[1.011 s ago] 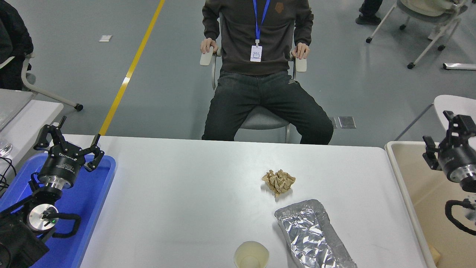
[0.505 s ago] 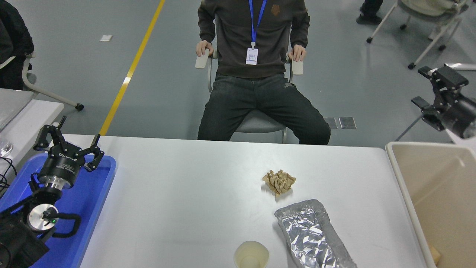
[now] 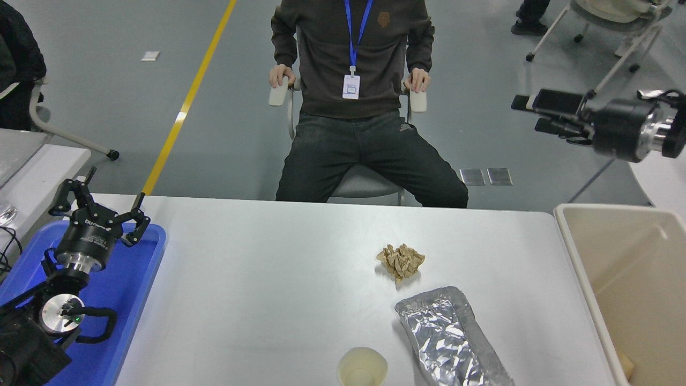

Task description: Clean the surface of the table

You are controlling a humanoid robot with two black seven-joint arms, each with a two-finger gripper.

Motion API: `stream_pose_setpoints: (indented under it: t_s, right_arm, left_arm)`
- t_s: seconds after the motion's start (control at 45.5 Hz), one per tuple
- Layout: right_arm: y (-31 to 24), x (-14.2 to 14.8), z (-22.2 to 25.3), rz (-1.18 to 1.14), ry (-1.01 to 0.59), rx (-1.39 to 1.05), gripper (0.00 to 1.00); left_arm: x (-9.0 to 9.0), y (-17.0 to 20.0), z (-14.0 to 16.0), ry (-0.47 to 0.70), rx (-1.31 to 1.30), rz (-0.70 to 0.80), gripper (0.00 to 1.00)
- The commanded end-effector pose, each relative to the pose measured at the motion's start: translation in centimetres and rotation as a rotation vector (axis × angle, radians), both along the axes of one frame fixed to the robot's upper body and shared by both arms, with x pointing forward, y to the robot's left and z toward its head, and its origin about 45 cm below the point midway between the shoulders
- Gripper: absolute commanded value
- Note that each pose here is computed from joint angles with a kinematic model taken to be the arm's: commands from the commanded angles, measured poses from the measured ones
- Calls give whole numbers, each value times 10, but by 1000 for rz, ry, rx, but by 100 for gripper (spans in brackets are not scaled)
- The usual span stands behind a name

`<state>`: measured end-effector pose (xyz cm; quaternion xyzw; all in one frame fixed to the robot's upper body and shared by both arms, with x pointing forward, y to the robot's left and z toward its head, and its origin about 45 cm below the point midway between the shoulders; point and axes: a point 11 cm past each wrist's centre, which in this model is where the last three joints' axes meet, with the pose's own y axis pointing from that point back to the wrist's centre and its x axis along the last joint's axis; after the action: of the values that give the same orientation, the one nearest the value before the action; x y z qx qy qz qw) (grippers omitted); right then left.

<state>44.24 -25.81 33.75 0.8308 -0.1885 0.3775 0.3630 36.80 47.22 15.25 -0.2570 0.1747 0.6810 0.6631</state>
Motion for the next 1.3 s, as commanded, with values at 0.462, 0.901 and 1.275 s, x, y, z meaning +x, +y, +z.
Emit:
stream_pose_setpoints:
  t_s: [0.462,0.901,1.275]
  right_arm:
    - [134,-36,-94,519,87,-639,99]
    - [156,-104,-120,726,277,-698,99]
    - [209,-145,-144,873,300,-647,99]
  left_arm:
    - [0,0,0,-1,-1,0,100]
    - [0,0,0,0,0,1,100]
    - [0,0,0,-1,-1,0,100]
